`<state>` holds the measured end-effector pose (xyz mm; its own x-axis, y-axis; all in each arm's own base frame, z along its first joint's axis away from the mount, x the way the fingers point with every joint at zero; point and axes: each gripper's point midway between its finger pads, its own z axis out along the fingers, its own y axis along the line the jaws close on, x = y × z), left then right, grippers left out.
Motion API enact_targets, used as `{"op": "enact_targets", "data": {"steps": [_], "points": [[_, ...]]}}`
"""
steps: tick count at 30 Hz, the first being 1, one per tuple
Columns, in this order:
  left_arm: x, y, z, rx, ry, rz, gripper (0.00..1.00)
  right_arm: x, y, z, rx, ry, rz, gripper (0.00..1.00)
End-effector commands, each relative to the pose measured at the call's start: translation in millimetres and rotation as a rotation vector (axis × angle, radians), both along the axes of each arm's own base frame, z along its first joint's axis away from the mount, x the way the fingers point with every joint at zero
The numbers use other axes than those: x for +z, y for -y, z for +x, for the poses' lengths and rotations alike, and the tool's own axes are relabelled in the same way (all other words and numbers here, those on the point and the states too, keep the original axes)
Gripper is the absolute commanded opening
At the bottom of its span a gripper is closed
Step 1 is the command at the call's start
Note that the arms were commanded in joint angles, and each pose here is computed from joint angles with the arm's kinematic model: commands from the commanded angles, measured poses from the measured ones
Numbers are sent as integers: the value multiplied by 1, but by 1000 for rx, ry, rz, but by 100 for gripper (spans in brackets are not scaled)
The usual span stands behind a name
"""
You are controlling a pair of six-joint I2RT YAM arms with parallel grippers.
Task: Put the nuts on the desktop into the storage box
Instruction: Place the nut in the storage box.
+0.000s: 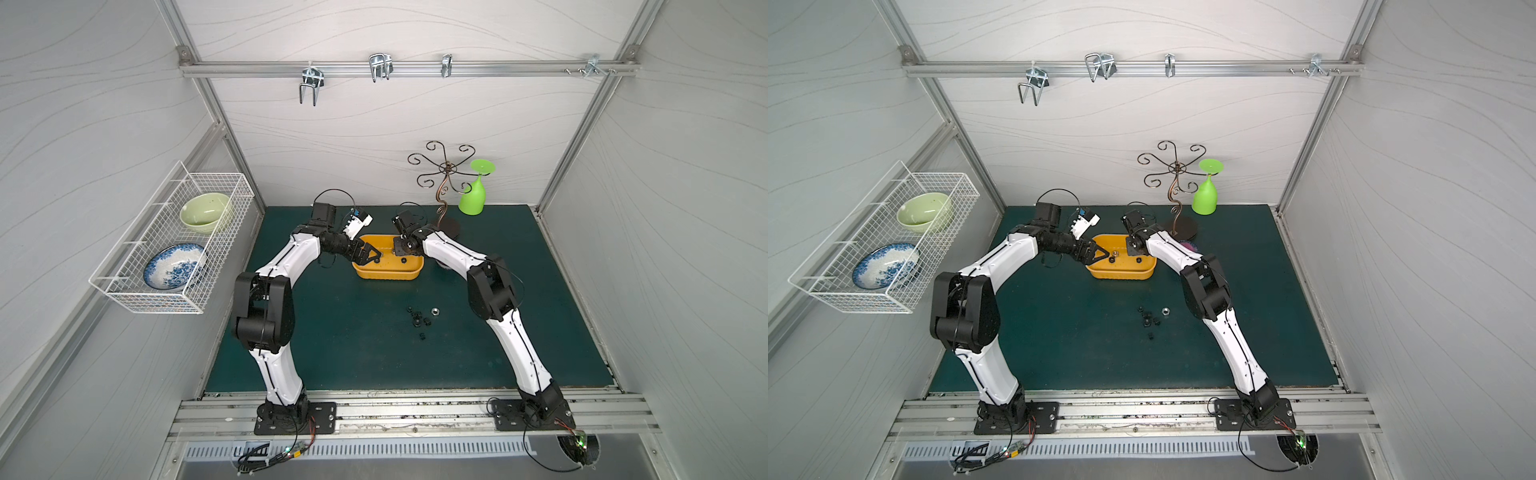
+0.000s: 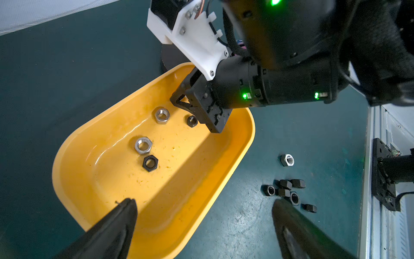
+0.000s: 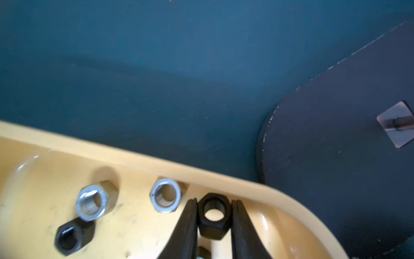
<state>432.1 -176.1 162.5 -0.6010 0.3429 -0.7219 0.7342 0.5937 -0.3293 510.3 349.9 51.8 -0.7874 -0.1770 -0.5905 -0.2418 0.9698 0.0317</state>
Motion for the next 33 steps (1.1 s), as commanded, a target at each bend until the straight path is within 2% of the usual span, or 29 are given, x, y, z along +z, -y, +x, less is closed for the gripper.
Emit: {"op": "enact_targets", "data": {"steps": [1, 11, 20, 25, 33], "points": [[5, 2, 6, -2, 34, -4, 99, -7, 10, 4, -45, -8, -26, 24], [2, 2, 7, 5, 23, -4, 99, -9, 13, 6, -64, 4, -41, 27], [-1, 1, 6, 16, 16, -3, 99, -8, 13, 10, -47, 14, -41, 34], [2, 0, 5, 17, 26, 3, 99, 5, 12, 10, -38, 23, -30, 43], [6, -1, 0, 9, 40, 8, 99, 45, 7, 1, -14, 39, 34, 48]]}}
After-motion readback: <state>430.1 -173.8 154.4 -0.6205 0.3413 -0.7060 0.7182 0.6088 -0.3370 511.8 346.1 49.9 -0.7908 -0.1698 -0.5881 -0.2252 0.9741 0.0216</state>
